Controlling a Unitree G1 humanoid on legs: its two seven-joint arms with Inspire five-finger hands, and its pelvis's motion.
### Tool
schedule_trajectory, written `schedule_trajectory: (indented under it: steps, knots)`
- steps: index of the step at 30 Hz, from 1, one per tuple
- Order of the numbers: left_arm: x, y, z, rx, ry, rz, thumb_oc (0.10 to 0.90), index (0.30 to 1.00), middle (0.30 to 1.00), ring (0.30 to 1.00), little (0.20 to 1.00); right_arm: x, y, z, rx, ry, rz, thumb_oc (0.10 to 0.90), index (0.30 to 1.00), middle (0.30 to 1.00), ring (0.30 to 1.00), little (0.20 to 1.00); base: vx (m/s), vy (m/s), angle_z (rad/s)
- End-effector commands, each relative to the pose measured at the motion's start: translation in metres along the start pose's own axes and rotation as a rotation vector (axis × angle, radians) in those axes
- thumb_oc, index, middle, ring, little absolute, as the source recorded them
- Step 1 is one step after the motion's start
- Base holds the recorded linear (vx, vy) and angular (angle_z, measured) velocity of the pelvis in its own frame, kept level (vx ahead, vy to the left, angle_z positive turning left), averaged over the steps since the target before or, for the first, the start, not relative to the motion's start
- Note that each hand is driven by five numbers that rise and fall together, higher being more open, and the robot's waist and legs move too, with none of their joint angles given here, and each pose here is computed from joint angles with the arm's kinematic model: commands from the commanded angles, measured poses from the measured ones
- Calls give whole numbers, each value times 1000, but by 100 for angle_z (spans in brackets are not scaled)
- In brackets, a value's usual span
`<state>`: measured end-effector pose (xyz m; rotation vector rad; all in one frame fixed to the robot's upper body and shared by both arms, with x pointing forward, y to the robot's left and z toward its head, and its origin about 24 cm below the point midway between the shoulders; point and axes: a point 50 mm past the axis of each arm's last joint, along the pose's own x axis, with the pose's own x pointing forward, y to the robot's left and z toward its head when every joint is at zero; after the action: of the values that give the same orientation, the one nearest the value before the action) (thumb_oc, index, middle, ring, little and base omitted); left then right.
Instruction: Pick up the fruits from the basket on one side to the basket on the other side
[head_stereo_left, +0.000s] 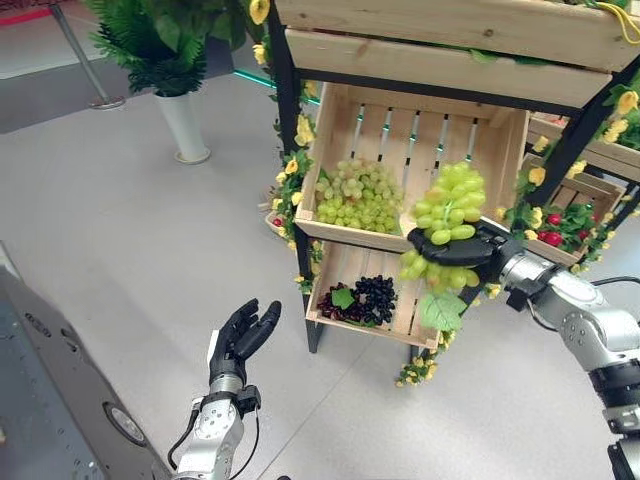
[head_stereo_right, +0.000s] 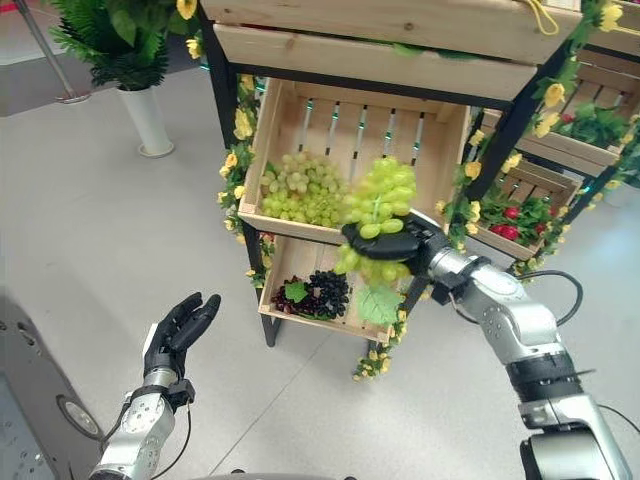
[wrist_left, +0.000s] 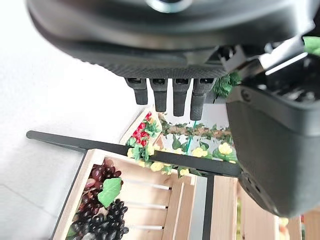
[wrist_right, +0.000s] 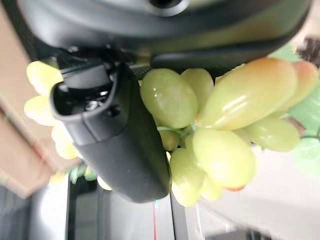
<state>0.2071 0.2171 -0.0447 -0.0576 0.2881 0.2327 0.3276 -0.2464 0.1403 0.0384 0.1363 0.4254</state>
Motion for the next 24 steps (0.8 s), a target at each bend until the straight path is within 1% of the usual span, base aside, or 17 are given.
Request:
schedule_trajectory:
  steps: [1, 3, 4, 6, 10, 16, 23, 24]
  knots:
    - [19, -8, 47, 59, -225, -96, 800, 900, 900, 900, 900, 7, -2, 98, -157, -289, -38, 400, 300, 300, 300, 300, 7, 18, 11]
    - [17, -7, 47, 57, -227, -100, 800, 900, 900, 900, 900, 9, -15, 102, -196, -217, -116, 400, 300, 300, 300, 300, -3, 22, 4]
    - [17, -7, 47, 57, -228, -100, 800, 900, 900, 900, 900, 10, -17, 103, -195, -210, -120, 400, 300, 300, 300, 300, -14, 21, 8]
    - [18, -8, 48, 58, -232, -100, 800, 900, 900, 900, 900, 13, -28, 105, -202, -145, -183, 400, 300, 300, 300, 300, -14, 22, 20]
    - [19, -9, 49, 60, -231, -99, 800, 900, 900, 900, 900, 19, -37, 114, -197, -99, -265, 400, 300, 300, 300, 300, -4, 17, 9]
    - [18, -8, 47, 67, -216, -98, 800, 900, 900, 900, 900, 24, -38, 133, -205, -103, -338, 400, 300, 300, 300, 300, 3, 16, 5]
    - [18, -11, 44, 66, -209, -84, 800, 900, 900, 900, 900, 32, -37, 151, -322, -57, -497, 400, 300, 300, 300, 300, -5, 10, 7]
    - [18, -11, 44, 67, -209, -81, 800, 900, 900, 900, 900, 29, -40, 157, -365, -42, -543, 400, 300, 300, 300, 300, 0, 0, 0]
